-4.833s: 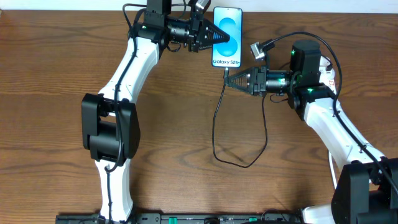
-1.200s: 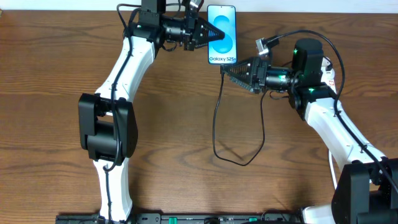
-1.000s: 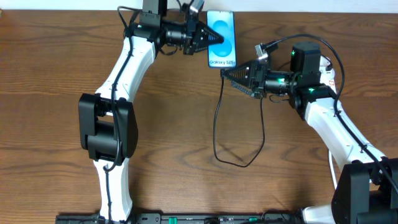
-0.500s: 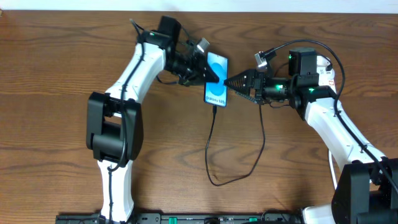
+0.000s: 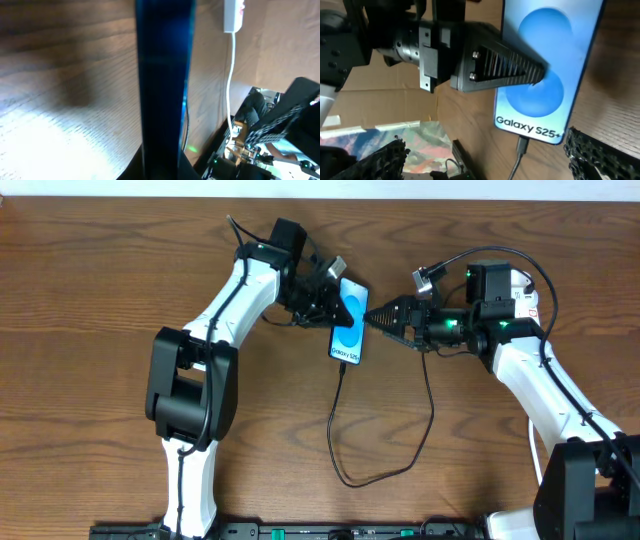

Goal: Plug charger to phone and switch on socket
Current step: 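Lower the plugged phone toward the table with the left gripper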

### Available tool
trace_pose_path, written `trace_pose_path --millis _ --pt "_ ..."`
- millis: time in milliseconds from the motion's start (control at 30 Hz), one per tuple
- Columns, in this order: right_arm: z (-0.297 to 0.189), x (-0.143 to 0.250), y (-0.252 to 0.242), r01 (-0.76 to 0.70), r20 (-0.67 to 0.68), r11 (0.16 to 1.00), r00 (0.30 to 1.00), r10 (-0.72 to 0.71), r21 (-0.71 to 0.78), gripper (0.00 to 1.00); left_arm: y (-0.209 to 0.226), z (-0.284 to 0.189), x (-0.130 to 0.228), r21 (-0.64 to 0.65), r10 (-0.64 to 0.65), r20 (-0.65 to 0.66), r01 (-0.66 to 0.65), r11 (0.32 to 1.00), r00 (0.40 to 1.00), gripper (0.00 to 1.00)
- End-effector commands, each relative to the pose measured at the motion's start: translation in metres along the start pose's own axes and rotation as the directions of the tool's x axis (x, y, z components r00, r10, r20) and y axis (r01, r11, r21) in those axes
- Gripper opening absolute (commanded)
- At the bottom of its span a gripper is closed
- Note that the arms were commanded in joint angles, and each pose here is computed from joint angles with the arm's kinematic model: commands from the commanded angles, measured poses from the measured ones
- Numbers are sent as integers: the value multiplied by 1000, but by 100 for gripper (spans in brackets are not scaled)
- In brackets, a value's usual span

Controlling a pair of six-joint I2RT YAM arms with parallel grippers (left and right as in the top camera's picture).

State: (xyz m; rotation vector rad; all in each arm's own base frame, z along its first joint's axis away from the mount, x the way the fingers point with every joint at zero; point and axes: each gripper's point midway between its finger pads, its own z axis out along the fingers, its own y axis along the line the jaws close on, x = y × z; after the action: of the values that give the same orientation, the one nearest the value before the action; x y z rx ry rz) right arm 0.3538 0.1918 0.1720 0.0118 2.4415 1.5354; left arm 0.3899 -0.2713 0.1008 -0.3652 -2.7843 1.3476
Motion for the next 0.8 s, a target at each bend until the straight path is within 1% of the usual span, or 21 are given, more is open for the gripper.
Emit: trace_pose_path --millis 0,133,600,767 --pt "-4 -7 -10 9 37 998 999 -12 66 99 3 4 7 1 2 -9 -2 1000 1000 7" --pt "-4 -5 -12 -1 33 997 999 -1 72 99 13 11 11 1 -47 -7 47 999 999 8" --pt "-4 -6 -12 -2 35 997 999 -1 76 99 17 21 10 -6 -24 -3 24 1000 1000 8" --pt "-4 -7 -16 -14 46 995 999 10 95 99 31 33 10 -8 -63 -19 63 998 998 7"
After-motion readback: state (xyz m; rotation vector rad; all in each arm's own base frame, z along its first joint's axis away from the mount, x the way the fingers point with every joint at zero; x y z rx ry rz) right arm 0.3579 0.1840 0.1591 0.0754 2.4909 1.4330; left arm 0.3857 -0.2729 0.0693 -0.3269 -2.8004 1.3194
